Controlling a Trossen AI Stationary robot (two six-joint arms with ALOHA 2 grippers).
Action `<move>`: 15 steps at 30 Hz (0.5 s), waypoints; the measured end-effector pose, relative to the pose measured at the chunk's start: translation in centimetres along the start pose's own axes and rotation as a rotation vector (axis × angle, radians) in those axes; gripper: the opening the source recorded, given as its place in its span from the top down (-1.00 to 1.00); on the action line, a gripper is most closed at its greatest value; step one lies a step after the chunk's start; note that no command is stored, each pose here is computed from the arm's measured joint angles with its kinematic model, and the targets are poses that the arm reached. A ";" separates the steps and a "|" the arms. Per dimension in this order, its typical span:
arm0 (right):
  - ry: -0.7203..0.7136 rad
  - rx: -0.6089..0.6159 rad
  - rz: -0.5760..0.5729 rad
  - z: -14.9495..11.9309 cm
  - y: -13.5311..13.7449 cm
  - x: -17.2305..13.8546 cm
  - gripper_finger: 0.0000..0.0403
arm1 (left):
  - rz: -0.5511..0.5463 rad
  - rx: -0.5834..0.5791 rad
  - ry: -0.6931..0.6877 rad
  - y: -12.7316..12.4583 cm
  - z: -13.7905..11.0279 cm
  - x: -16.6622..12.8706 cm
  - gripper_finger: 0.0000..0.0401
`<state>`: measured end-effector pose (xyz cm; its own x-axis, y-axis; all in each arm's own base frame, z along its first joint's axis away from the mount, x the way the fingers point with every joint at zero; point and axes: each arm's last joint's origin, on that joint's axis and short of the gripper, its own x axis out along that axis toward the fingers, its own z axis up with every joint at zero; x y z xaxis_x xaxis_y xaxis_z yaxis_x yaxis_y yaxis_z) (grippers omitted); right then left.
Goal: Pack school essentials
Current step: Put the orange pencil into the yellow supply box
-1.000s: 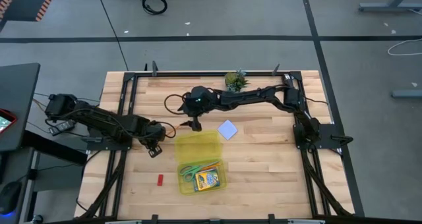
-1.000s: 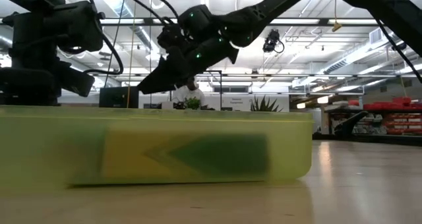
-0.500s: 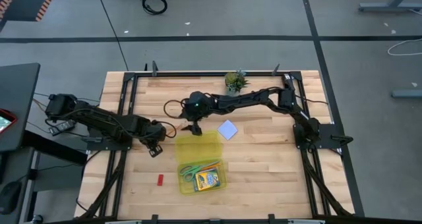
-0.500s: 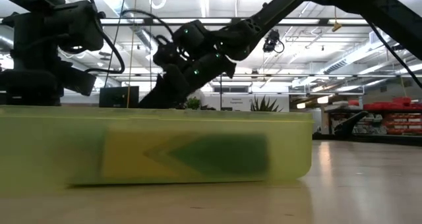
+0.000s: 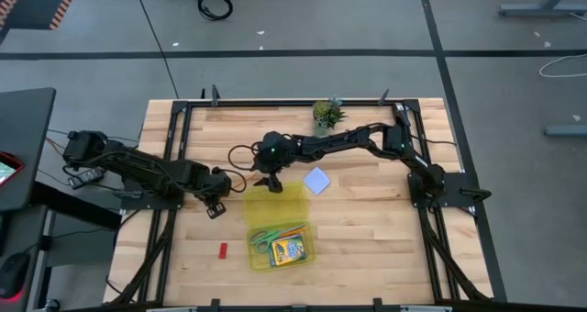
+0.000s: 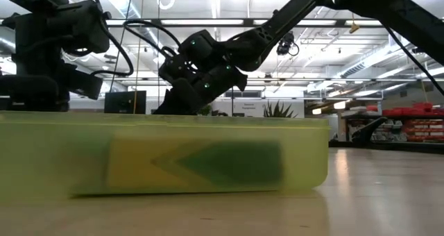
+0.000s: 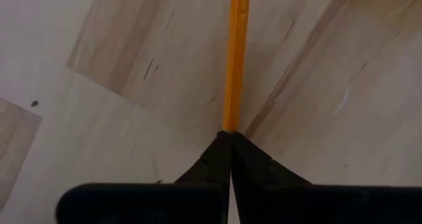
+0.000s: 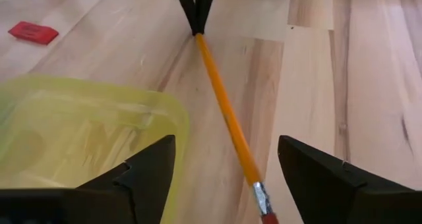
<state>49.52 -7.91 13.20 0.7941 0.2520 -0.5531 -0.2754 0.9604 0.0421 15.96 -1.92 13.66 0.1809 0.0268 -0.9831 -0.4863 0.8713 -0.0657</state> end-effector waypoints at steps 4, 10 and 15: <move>0.025 -0.020 -0.013 -0.2 0.0 0.0 -0.27 | 0.008 0.007 -0.006 0.0 0.0 0.0 0.93; 0.058 -0.030 -0.045 -0.5 0.0 0.0 -0.14 | 0.011 0.007 -0.008 0.0 0.0 0.0 0.96; 0.092 -0.066 -0.076 -0.7 -0.1 0.0 0.01 | 0.011 0.007 -0.009 0.0 0.0 0.0 0.94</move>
<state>49.12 -8.11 12.61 0.7619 0.1635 -0.6268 -0.2537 0.9656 -0.0564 15.97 -1.88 13.68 0.1832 0.0404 -0.9822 -0.4822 0.8744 -0.0540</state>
